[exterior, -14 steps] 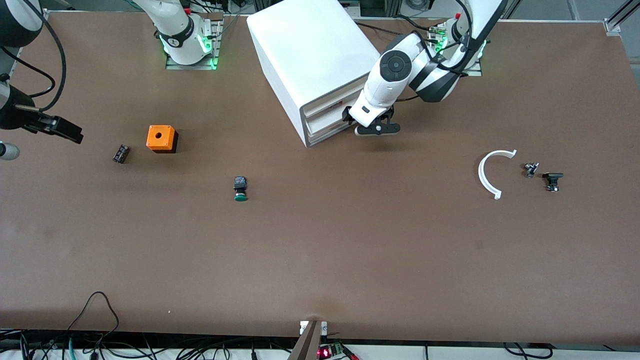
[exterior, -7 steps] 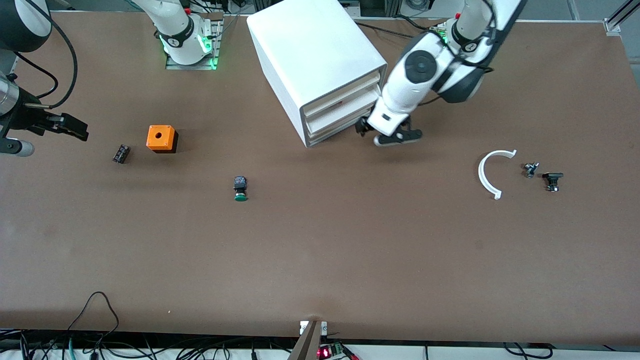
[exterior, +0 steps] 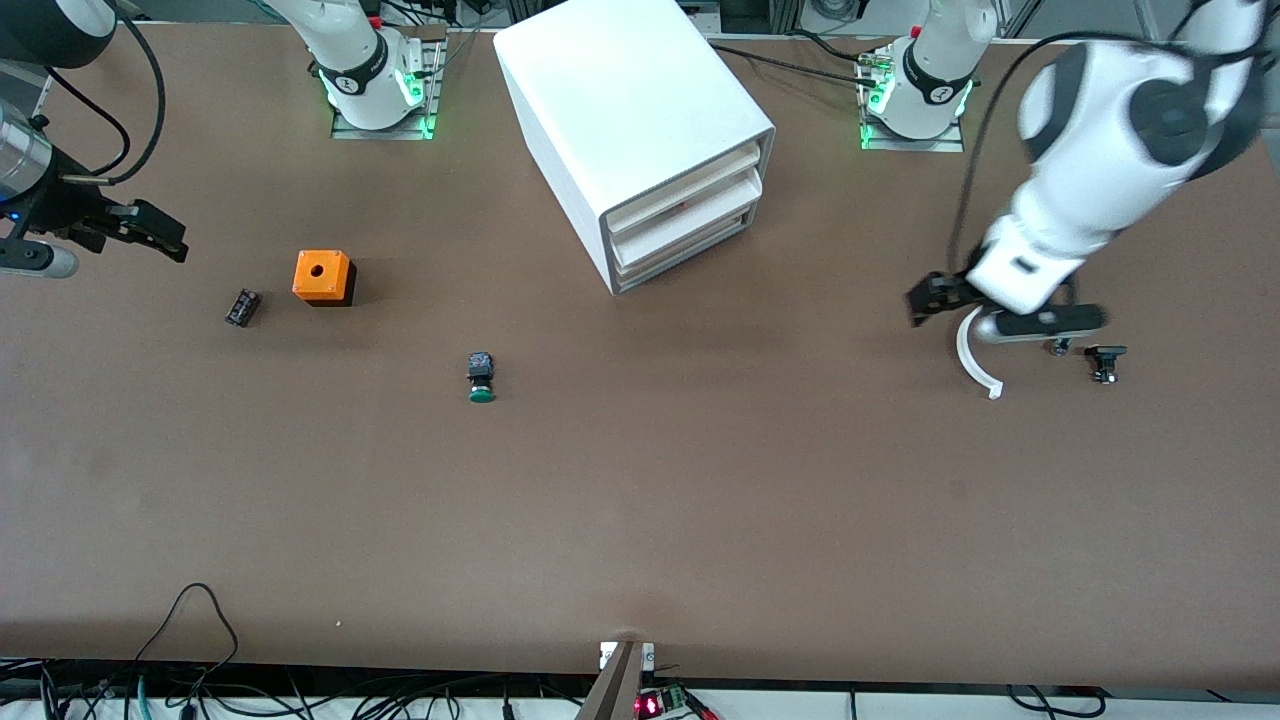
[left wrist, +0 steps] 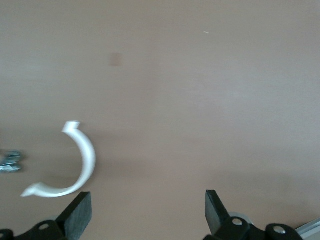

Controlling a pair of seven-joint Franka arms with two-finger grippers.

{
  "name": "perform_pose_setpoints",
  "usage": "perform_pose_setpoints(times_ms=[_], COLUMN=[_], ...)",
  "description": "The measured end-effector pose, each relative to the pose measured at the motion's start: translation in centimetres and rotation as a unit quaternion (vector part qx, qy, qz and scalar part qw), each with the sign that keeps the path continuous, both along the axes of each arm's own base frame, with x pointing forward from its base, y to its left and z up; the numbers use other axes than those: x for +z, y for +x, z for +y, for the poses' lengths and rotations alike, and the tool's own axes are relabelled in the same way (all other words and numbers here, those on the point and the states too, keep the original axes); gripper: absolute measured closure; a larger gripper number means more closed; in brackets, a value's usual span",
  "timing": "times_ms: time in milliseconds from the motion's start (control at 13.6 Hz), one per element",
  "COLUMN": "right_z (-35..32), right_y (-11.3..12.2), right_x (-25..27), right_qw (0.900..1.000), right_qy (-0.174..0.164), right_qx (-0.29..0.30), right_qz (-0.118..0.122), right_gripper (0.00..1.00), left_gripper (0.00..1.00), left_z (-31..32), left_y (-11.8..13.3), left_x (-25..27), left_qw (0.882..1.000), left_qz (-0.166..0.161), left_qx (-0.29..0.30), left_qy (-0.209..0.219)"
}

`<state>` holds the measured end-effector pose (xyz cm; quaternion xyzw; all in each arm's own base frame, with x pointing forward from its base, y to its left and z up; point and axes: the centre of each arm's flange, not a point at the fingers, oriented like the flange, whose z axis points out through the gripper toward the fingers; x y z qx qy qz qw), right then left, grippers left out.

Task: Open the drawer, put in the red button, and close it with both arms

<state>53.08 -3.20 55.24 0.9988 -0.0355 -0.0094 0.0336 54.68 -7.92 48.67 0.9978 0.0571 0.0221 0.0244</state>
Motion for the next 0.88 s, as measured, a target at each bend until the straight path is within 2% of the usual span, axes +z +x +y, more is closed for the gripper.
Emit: perform_pose_setpoints(times_ms=[294, 442, 883], right_z=[-0.4, -0.2, -0.1], right_y=[-0.2, -0.2, -0.4], right_x=[0.1, 0.1, -0.1], right_qw=[1.000, 1.000, 1.000], right_qy=[0.002, 0.002, 0.003], right_qx=[0.009, 0.011, 0.011], right_qz=[-0.001, -0.002, 0.005], right_gripper=[0.00, 0.00, 0.00], left_gripper=[0.00, 0.00, 0.00], left_z=[3.8, 4.1, 4.1], left_y=[-2.0, -2.3, -1.8], left_x=[9.6, 12.2, 11.5], left_qw=[1.000, 0.999, 0.999], left_qz=[0.025, 0.030, 0.051], left_qx=[-0.016, -0.018, -0.019], left_qy=[0.006, 0.006, 0.004])
